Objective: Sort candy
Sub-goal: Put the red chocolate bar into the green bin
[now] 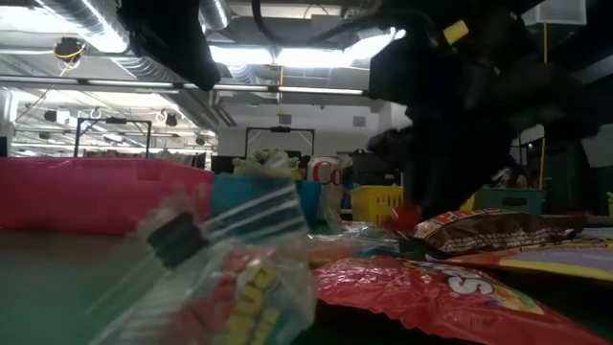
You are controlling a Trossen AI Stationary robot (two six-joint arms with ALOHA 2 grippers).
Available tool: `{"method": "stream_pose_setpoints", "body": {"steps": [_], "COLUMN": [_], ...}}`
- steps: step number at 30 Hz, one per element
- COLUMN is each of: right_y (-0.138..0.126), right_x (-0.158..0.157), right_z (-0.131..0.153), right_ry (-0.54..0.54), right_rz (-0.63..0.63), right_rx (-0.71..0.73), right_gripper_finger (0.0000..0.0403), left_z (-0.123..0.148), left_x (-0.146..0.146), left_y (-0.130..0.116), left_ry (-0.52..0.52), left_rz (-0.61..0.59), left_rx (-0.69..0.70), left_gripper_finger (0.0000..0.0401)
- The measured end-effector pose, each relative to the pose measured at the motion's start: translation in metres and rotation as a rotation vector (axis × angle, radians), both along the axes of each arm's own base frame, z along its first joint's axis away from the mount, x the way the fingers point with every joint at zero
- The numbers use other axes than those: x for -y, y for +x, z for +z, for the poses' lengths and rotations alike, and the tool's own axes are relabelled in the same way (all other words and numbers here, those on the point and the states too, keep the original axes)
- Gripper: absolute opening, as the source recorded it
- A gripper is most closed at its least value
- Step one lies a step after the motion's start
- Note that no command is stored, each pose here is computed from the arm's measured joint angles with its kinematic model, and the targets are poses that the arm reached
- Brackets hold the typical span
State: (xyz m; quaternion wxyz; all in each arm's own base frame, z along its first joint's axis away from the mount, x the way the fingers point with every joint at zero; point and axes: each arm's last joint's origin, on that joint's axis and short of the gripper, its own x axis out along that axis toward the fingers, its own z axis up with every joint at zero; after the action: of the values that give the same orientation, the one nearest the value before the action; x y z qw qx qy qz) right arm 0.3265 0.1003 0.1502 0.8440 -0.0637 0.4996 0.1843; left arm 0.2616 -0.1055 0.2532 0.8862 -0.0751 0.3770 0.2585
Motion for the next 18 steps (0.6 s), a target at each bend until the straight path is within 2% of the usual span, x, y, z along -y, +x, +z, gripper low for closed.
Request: {"method": "stream_pose_setpoints", "body": {"steps": [5,11,18], "right_y": [-0.001,0.006,0.023], "right_x": [0.004,0.007,0.006], "right_z": [0.016,0.026,0.044], "right_ry": [-0.043,-0.106,-0.054], "right_rz": [-0.118,-0.294,-0.444], "right_rx": [0.068,0.198,0.469], "right_gripper_finger": [0.0073,0.0073,0.0073], "left_z": [0.001,0.007,0.015], "left_x": [0.005,0.012,0.019], "left_y": [0.000,0.008,0.017], "left_ry": [-0.009,-0.044,-0.050], "left_rz": [-0.018,-0.059,-0.210], "left_rx": [0.019,0.125,0.182], "left_gripper_finger": [0.0133,0.0133,0.0141]}}
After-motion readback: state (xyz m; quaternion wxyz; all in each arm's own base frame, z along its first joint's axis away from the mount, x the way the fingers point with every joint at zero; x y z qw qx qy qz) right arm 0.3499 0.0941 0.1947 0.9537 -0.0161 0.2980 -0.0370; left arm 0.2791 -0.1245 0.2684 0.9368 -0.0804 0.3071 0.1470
